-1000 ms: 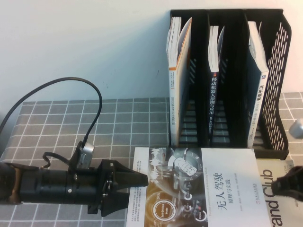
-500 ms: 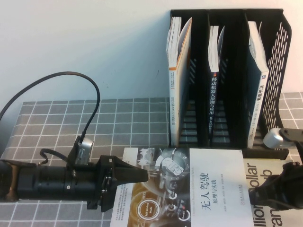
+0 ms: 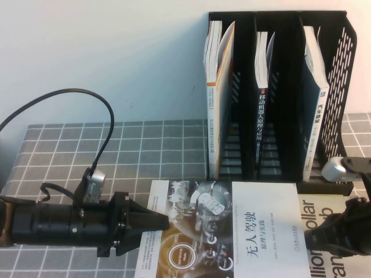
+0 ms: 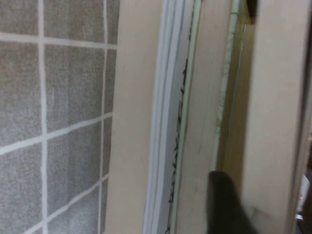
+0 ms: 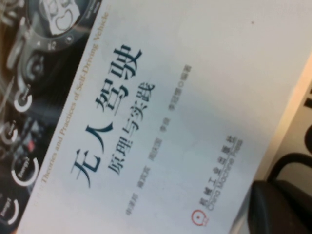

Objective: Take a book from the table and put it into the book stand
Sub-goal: Pick up the book with your left arm

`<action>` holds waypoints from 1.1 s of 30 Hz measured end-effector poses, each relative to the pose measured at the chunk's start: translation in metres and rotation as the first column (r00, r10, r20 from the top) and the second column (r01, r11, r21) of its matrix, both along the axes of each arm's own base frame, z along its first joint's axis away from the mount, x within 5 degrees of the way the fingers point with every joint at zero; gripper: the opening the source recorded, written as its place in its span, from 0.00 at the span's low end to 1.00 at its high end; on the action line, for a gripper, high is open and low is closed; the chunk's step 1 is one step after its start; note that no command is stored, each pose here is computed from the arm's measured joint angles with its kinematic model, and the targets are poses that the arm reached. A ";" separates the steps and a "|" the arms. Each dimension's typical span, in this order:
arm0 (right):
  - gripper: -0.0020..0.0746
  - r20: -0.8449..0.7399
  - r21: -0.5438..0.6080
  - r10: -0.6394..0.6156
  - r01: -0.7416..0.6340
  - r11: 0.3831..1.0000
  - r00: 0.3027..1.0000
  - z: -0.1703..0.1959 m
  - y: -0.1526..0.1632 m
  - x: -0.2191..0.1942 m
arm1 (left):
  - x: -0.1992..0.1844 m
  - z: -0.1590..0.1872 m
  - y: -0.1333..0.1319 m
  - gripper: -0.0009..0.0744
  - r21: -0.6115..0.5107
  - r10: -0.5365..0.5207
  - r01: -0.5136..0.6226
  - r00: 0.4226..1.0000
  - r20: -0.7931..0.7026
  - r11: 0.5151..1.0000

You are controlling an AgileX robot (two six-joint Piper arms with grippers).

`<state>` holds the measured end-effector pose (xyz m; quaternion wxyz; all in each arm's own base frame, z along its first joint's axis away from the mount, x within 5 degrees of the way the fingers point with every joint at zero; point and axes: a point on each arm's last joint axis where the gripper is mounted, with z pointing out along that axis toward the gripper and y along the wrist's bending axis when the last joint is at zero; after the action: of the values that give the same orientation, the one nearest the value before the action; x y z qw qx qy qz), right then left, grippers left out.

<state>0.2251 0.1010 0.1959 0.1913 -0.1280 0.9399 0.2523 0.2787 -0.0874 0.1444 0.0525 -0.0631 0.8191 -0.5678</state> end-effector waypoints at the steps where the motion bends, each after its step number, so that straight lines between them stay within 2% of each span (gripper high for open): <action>1: 0.02 0.001 -0.001 0.002 -0.002 1.000 1.000 0.000 0.000 0.000 | 0.000 0.000 0.001 0.40 0.001 0.000 0.000 1.000 0.000 1.000; 5: 0.02 0.010 -0.006 0.012 -0.012 1.000 1.000 0.000 0.000 0.000 | 0.000 0.000 0.001 0.17 0.005 0.001 -0.001 1.000 0.000 1.000; 6: 0.02 0.012 -0.007 0.014 -0.014 1.000 1.000 0.000 0.000 0.000 | 0.000 0.001 0.001 0.15 0.003 0.000 0.000 1.000 0.004 1.000; 13: 0.02 0.039 -0.015 0.058 -0.057 0.998 0.998 0.006 -0.001 -0.004 | -0.006 0.034 0.002 0.15 0.013 0.001 -0.002 0.996 0.089 1.000; 17: 0.02 0.144 -0.005 0.047 -0.047 0.999 0.989 0.034 -0.011 -0.014 | -0.014 0.067 0.002 0.15 0.011 0.023 -0.024 0.992 0.124 1.000; 25: 0.02 0.437 -0.006 -0.047 0.055 0.998 0.898 0.099 -0.043 -0.050 | -0.030 0.162 0.004 0.15 0.084 -0.009 -0.018 0.948 0.319 0.996; 30: 0.02 0.531 -0.003 -0.073 0.088 0.996 0.844 0.118 -0.052 -0.067 | -0.032 0.228 0.009 0.15 0.181 -0.019 -0.072 0.889 0.458 0.981; 33: 0.02 0.543 -0.004 -0.074 0.091 0.996 0.836 0.120 -0.053 -0.070 | -0.028 0.257 0.013 0.15 0.219 0.005 -0.132 0.866 0.500 0.967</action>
<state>0.1549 0.0484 0.3159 0.4581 -0.1565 0.8556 0.1833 0.2508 -0.0749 0.4011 0.2881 0.0622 0.8392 -0.4569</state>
